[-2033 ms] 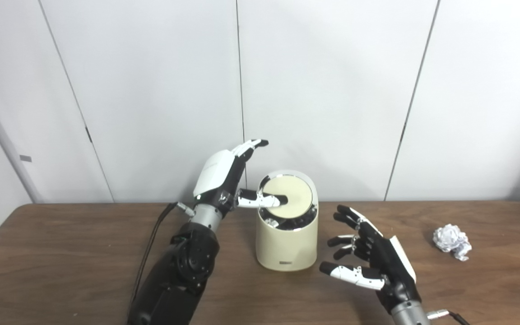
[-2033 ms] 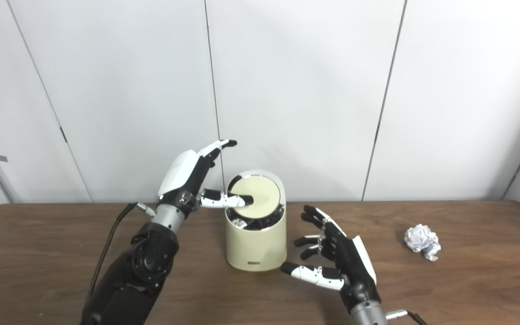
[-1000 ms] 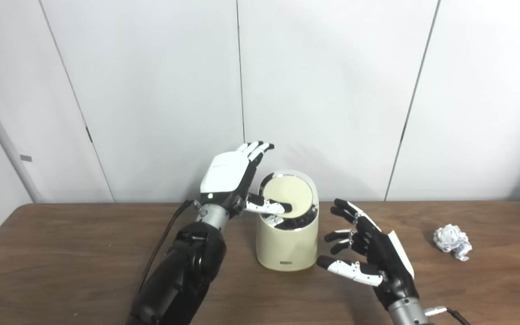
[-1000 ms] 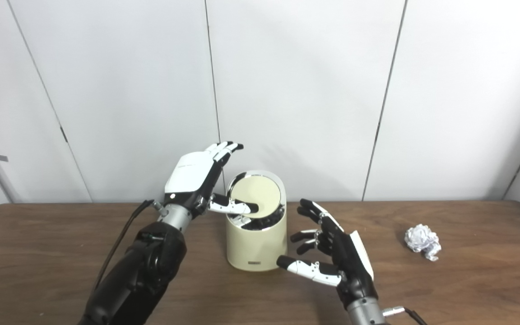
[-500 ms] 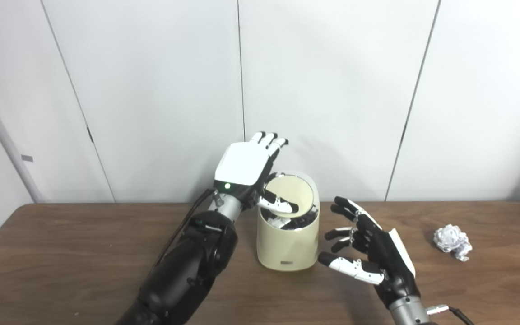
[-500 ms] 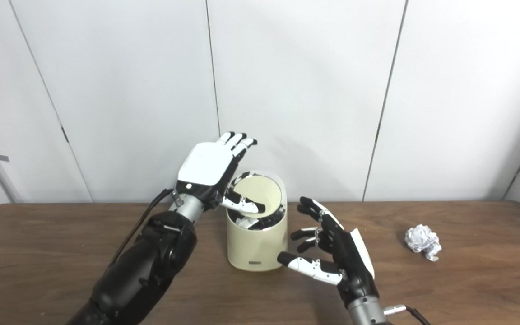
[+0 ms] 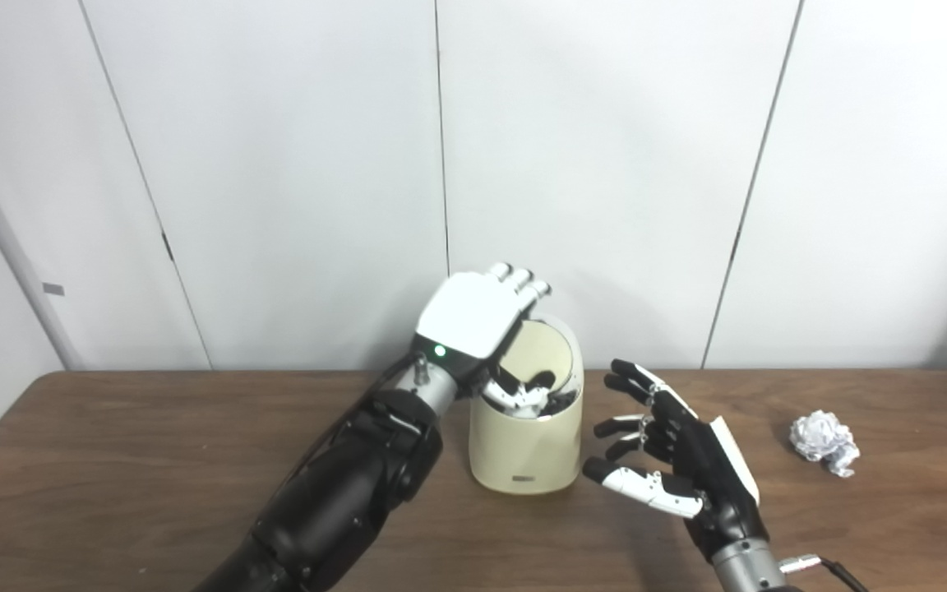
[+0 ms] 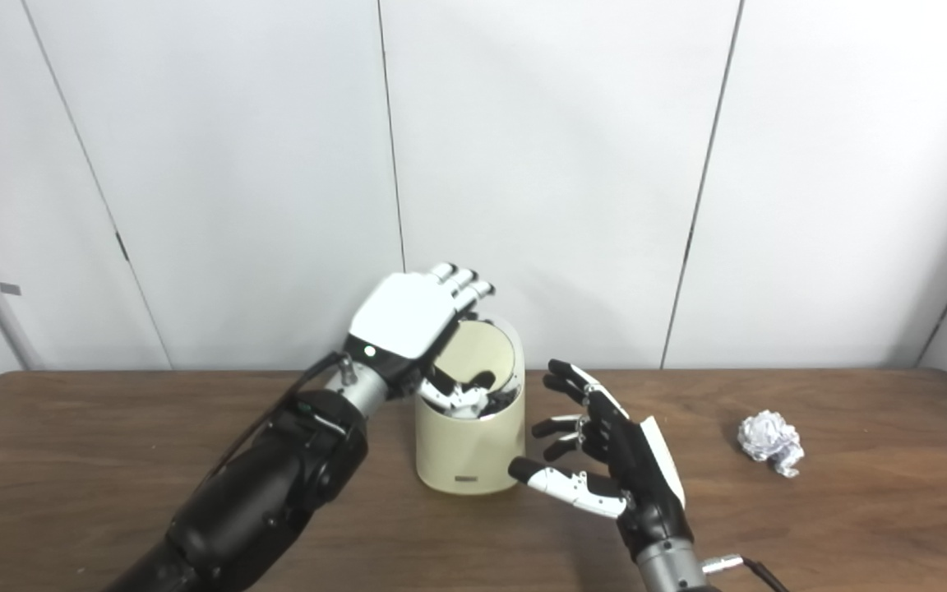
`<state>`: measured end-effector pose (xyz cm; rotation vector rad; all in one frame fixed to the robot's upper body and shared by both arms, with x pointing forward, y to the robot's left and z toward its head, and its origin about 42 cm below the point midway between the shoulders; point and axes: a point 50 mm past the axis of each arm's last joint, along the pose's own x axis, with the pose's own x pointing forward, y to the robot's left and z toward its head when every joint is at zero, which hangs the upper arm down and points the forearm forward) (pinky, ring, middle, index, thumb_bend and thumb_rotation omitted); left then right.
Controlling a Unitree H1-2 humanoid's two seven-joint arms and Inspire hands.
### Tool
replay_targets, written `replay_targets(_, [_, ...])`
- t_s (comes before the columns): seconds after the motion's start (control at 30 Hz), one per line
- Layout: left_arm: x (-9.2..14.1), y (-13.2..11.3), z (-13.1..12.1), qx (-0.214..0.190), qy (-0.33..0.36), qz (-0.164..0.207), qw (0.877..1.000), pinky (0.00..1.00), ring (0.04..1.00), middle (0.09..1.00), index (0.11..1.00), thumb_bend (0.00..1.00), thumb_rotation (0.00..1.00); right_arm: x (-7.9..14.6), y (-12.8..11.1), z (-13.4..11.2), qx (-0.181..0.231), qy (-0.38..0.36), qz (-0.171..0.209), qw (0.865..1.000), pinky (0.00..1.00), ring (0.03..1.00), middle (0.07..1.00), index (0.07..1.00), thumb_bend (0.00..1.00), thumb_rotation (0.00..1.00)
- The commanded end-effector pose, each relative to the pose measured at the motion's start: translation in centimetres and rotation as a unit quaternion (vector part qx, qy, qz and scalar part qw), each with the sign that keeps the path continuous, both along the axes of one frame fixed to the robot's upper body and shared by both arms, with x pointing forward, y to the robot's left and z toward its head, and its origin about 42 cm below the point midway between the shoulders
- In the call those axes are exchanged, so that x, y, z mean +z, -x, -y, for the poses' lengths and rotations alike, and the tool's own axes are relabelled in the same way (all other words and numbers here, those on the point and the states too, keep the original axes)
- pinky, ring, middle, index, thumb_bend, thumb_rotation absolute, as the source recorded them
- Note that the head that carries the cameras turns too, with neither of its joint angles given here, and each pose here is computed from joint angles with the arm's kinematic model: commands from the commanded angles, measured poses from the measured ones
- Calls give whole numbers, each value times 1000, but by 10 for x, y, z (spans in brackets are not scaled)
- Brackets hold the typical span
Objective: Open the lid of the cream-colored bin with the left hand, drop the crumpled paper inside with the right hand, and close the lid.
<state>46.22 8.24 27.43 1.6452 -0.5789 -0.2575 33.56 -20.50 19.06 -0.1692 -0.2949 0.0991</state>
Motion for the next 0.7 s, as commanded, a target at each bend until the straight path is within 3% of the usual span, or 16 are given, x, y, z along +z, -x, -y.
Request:
replay_targets(0.0, [-35,-4,-13,27,-63,-41,997,814,928,933,925,1000,163,21,-3,-2,4,-4,38,999,475,608,835,842,733,324])
replay_targets(0.2, [-43,-3,-15,29,-76,-45,996,783,937,932,927,1000,166,22,-1,0,4,0,36,999,475,604,835,838,710,300])
replay_targets(0.4, [-44,-5,-17,35,-73,-53,995,814,956,940,930,1000,156,22,0,0,0,2,33,999,492,612,834,836,744,343])
replay_targets(0.67, [-23,-7,-20,35,-40,-30,998,854,968,947,936,1000,154,18,-2,-1,6,-2,28,1000,480,609,837,840,703,279])
